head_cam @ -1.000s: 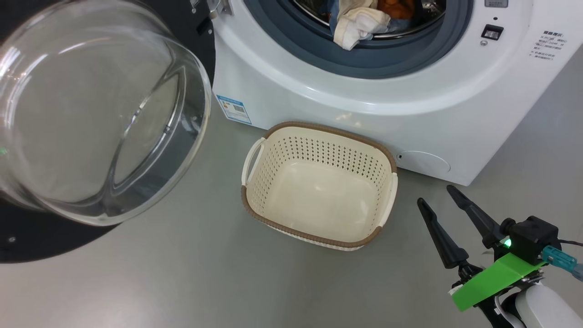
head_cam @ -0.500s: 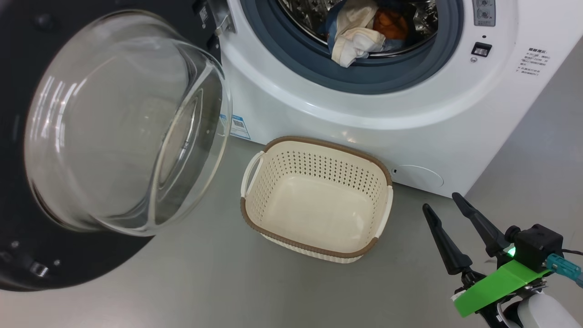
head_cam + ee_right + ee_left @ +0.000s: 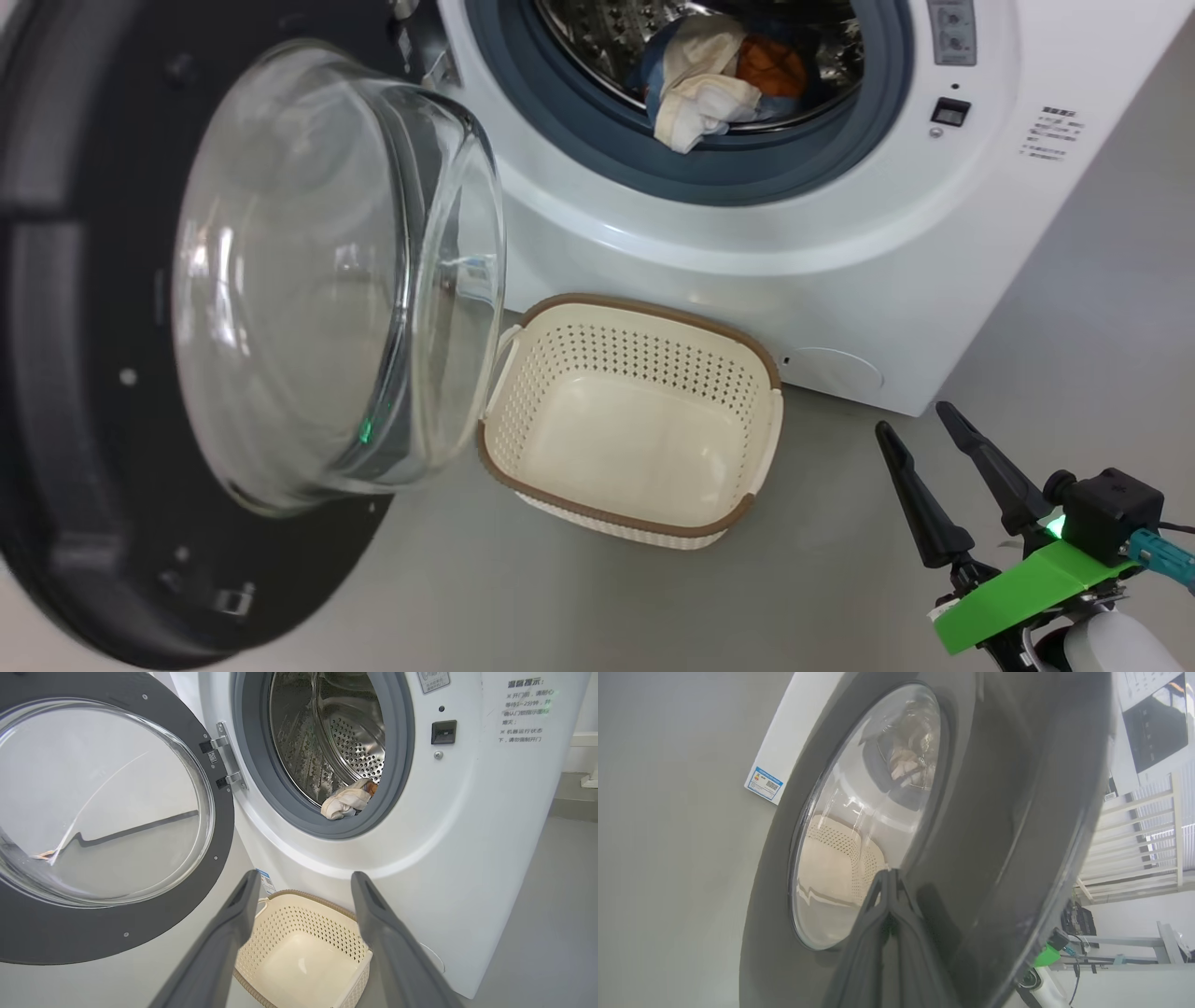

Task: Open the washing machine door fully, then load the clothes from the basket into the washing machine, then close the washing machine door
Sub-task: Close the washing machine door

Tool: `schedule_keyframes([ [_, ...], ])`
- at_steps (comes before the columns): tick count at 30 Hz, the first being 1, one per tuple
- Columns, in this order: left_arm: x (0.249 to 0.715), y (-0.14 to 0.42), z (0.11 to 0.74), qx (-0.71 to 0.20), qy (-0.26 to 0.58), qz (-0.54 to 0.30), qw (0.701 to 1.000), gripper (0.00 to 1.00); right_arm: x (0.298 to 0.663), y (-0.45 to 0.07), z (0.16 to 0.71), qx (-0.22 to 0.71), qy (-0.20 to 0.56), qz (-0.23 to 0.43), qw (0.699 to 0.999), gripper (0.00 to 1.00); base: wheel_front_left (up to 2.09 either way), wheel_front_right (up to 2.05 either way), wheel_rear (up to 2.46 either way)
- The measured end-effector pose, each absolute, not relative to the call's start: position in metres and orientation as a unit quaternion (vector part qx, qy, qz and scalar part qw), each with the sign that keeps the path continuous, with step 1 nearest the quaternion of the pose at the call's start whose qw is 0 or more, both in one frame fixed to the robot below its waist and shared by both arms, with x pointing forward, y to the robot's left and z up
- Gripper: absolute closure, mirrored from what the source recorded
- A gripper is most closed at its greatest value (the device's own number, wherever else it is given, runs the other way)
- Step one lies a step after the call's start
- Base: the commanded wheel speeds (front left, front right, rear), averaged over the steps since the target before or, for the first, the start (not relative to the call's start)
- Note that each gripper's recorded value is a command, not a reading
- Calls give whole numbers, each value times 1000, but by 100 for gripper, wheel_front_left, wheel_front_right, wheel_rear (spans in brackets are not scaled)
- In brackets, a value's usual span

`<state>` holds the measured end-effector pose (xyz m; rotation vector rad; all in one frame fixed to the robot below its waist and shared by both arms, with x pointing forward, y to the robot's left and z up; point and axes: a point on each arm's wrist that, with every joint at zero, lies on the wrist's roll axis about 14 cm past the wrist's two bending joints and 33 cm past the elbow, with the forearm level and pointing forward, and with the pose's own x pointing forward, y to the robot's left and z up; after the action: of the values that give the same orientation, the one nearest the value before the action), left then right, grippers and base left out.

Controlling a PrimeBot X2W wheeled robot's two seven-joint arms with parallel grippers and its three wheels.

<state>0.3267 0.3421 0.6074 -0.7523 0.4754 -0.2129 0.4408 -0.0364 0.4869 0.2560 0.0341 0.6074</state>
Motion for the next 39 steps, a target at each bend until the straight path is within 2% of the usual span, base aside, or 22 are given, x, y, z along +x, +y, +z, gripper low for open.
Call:
schedule_keyframes([
  [7,337,293,608,-335,259,-184,887,100,439,-55,492,129,9,268,955,0,0,0,0],
  [19,355,204,607,-308,281,-314,853,100,428,-92,497,128,-2,217,968,0,0,0,0],
  [39,424,107,632,-297,234,-416,827,100,405,-159,503,130,-18,117,984,0,0,0,0],
])
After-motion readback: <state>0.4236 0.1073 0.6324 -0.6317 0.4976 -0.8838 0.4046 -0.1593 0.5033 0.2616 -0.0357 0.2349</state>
